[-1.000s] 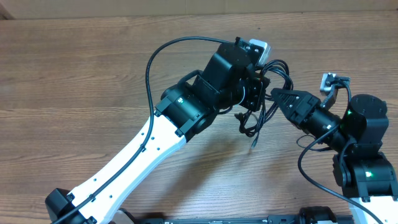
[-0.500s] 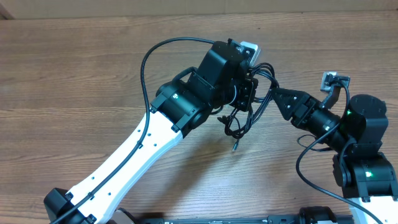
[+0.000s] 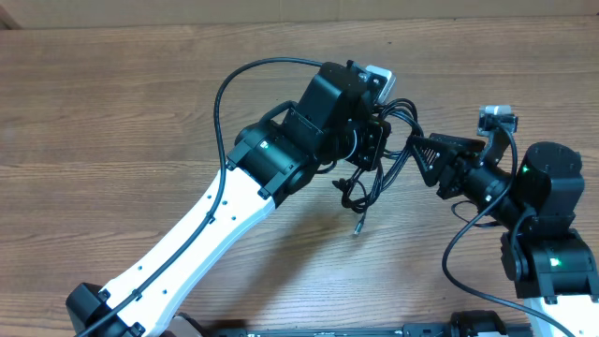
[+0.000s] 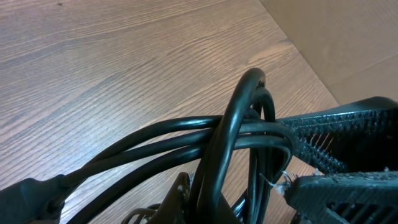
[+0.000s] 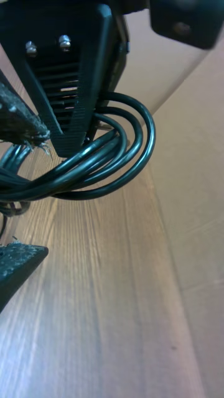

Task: Untangle cables

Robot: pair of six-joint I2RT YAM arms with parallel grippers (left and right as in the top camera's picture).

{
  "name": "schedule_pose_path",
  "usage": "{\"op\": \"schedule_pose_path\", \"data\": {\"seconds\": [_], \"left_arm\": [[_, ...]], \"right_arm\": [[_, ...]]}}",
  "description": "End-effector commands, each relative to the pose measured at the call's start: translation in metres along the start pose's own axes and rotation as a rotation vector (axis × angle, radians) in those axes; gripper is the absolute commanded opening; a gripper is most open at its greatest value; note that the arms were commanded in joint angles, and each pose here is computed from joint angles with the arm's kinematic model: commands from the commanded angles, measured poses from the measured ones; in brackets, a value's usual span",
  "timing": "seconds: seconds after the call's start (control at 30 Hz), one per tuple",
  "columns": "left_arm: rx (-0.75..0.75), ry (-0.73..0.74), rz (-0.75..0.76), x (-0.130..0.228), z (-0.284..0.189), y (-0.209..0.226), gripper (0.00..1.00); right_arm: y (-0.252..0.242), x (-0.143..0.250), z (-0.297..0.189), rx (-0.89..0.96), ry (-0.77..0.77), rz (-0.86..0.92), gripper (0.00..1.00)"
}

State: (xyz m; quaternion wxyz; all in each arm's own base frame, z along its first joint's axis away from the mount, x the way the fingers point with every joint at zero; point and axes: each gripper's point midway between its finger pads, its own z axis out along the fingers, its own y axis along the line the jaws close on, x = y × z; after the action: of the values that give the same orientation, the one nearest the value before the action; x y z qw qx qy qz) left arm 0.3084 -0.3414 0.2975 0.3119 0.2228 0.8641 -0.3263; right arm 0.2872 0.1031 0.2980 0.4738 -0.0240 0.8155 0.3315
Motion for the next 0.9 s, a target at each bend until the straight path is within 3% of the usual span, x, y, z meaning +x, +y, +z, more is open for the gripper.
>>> {"op": "schedule_pose_path", "data": {"seconds": [0.0,0.03,0.13,0.43,0.63,0.87], "left_arm": [[0.038,-0.005,0.028,-0.005,-0.002,-0.008,0.04],[0.038,-0.005,0.027,-0.005,-0.002,-0.008,0.04],[0.042,-0.004,0.027,-0.005,-0.002,-0.009,0.04],[0.061,0.013,0.026,-0.001,-0.001,-0.013,0.04],[0.051,0.017,0.027,0.000,-0.001,-0.012,0.04],[0.039,0.011,0.026,-0.001,-0.001,-0.009,0.04]], "right_arm": [[0.006,-0.011,-0.005,0.000,-0.035,-0.114,0.39],[0.006,-0.011,-0.005,0.000,-0.035,-0.124,0.33],[0.006,-0.011,-0.005,0.000,-0.035,-0.128,0.26],[0.002,-0.011,-0.001,0.003,-0.027,-0.122,0.26],[-0.003,-0.009,0.005,0.008,-0.010,-0.111,0.09],[-0.003,-0.009,0.005,0.008,-0.009,-0.110,0.04]]}}
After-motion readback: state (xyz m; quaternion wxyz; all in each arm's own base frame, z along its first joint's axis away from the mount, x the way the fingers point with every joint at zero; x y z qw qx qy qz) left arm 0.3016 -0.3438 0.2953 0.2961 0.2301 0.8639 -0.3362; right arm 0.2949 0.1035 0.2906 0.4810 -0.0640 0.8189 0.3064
